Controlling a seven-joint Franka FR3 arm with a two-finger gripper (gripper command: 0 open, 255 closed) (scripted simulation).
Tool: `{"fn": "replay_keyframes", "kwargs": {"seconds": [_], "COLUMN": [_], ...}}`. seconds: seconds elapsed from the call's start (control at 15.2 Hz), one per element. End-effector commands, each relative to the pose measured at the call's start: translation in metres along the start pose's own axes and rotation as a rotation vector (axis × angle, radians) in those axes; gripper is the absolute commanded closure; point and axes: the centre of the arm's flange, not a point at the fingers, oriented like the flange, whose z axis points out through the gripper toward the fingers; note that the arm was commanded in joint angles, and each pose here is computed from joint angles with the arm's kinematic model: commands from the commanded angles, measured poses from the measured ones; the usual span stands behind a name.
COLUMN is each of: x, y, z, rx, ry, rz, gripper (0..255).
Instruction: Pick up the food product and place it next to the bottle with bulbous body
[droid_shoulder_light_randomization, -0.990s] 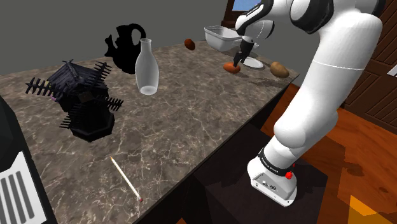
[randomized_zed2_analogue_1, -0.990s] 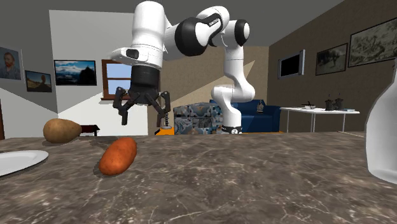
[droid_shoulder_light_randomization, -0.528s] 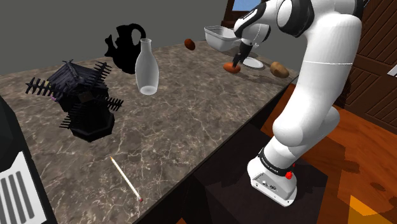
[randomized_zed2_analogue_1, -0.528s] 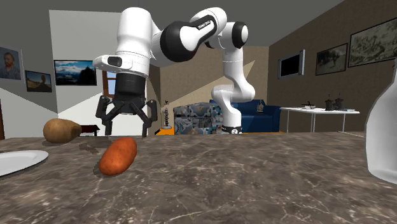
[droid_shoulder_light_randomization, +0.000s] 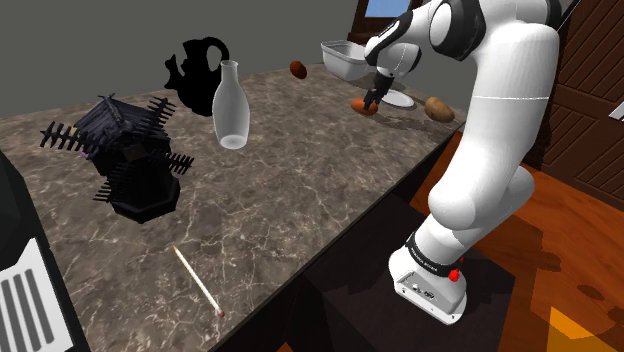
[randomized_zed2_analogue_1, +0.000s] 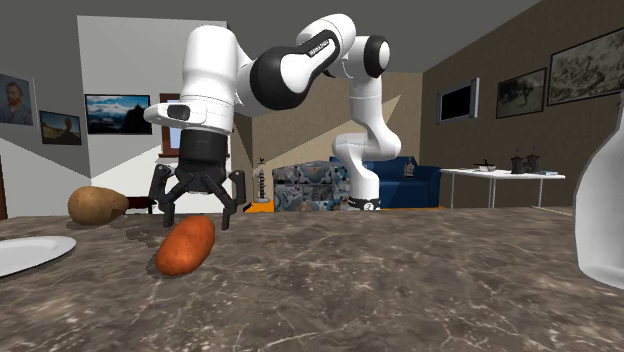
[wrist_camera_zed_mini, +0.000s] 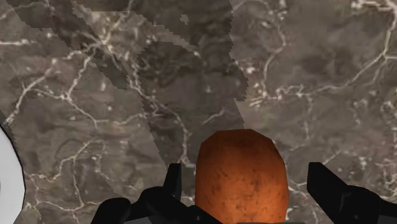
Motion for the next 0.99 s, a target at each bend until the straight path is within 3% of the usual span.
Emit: {"fn": "replay_keyframes", "kwargs": {"seconds": [0.0, 0.13, 0.2, 0.92], "x": [0.0, 0.0, 0.0, 0.001], "y": [0.0, 0.0, 0.0, 0.001], "z": [0.0, 0.0, 0.0, -0.01], "rx": [0.0, 0.0, 0.0, 0.0], "ry": [0.0, 0.0, 0.0, 0.0], "rz": [0.0, 0.0, 0.0, 0.0], "gripper": [0, 0, 255, 255]}}
